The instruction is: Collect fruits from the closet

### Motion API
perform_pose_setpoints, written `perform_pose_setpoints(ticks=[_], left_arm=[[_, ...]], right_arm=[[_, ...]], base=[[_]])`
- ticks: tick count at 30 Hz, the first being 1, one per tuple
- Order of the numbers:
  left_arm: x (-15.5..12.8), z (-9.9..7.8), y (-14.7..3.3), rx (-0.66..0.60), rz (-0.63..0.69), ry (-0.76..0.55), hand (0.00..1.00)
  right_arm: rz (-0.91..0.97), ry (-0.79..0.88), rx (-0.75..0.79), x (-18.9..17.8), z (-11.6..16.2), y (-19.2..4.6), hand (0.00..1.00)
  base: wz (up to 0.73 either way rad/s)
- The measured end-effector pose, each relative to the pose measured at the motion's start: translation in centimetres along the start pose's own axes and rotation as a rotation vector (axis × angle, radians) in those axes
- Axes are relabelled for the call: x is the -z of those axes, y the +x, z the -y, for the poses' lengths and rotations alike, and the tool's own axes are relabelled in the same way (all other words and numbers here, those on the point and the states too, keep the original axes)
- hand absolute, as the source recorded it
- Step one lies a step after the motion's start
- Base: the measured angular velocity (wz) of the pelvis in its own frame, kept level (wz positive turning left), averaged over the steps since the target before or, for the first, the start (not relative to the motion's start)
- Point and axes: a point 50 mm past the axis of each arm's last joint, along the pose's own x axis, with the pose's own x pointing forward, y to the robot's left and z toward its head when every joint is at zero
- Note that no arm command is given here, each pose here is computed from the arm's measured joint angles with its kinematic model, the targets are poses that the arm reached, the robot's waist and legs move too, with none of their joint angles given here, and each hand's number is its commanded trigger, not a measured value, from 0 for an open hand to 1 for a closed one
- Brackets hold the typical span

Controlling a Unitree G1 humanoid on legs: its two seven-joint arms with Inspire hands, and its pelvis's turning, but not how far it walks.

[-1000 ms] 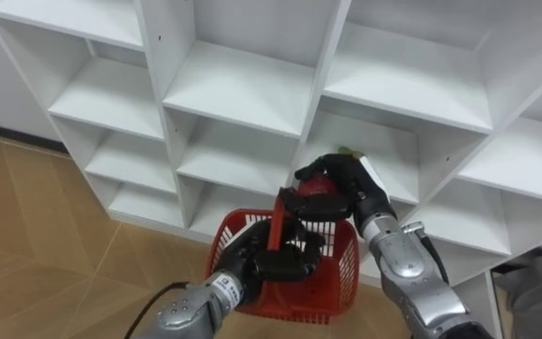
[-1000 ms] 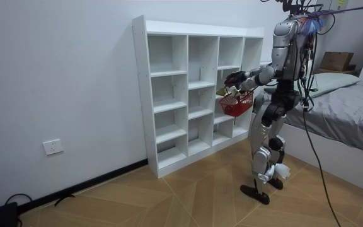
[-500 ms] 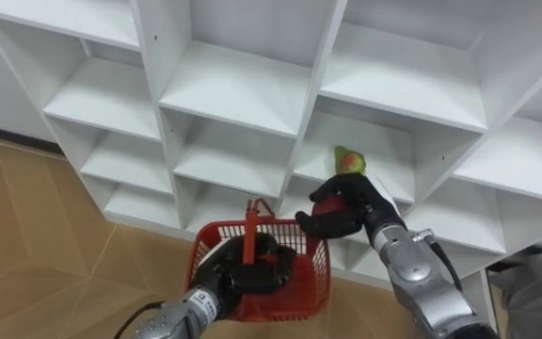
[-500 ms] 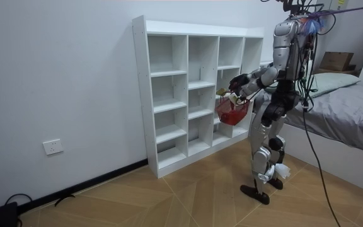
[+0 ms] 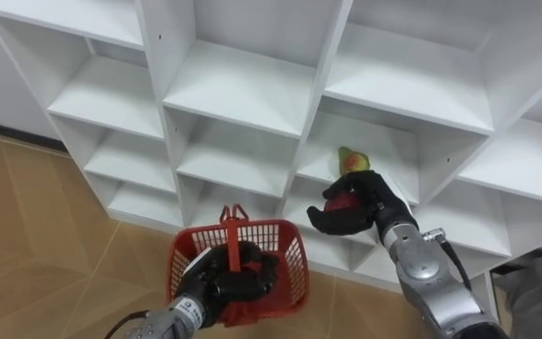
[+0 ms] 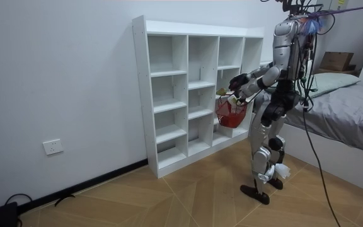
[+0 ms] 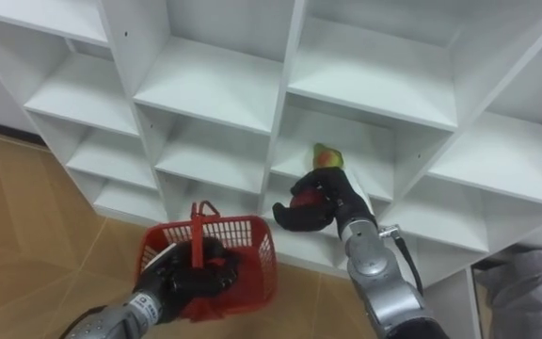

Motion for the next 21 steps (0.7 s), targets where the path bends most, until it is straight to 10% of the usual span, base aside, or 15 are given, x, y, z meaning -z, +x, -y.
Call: perform_pose_setpoints(ticks=[21], left_arm=[[1.0, 0.1, 0.1, -0.032, -0.018, -0.023, 1.0]], right_arm=[[0.131, -0.067, -0.048, -2.7, -1.3, -0.4, 1.0]], base=[[-0.01]])
